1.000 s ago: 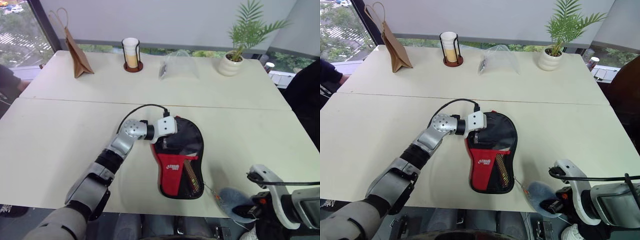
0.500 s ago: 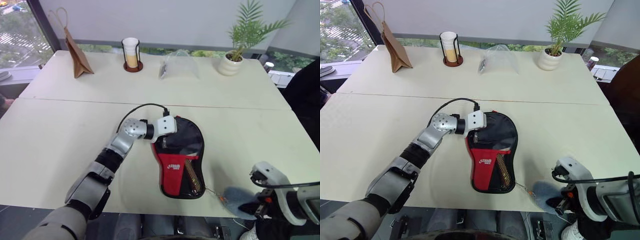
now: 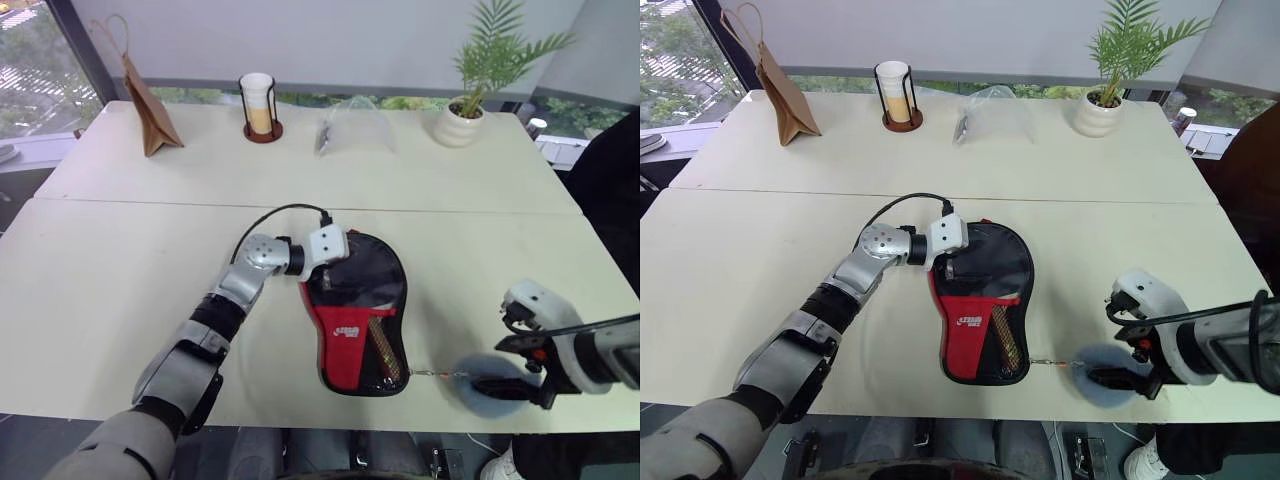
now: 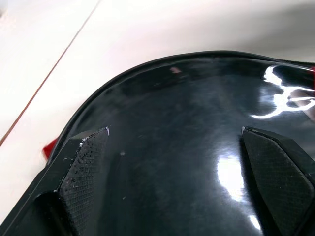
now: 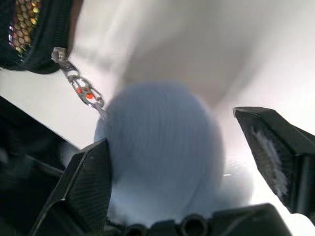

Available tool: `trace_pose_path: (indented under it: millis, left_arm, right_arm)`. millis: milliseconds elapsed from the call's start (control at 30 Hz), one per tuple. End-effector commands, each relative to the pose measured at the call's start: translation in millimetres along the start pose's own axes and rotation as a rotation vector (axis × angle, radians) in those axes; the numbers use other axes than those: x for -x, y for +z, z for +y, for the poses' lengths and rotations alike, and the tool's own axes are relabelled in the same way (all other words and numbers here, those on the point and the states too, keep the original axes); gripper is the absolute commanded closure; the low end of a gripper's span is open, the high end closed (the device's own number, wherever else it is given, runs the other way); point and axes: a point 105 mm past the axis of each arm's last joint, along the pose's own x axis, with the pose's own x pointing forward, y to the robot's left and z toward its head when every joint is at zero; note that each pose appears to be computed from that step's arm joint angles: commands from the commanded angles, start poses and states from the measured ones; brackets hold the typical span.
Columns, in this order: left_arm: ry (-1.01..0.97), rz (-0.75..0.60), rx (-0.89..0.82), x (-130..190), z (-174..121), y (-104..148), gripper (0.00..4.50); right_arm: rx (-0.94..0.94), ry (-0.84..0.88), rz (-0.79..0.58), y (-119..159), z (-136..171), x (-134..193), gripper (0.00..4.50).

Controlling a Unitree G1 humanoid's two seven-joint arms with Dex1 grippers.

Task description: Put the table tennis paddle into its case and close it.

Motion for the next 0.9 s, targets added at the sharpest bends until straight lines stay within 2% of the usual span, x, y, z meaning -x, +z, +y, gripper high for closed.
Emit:
trace_pose_path:
  millis: [33,267,400,533,900]
  left_arm:
    - [0.074,-0.111,0.019,23,30,39,0.0]
    - [0.099,-0.184,0.065,80,43,68,0.0]
    - [0.096,-0.151,0.076,122,31,70,0.0]
    - [0.073,-0.113,0.105,146,12,68,0.0]
    - [0.071,-0.081,0.169,174,-24,72,0.0]
  right_arm:
    - [0.157,-0.034,-0.12,30,-19,29,0.04]
    - [0.323,-0.045,-0.266,60,-24,51,0.04]
    - [0.355,-0.082,-0.336,75,-27,61,0.04]
    - [0.368,-0.062,-0.371,80,-23,63,0.04]
    - [0.351,-0.047,-0.483,93,-16,59,0.04]
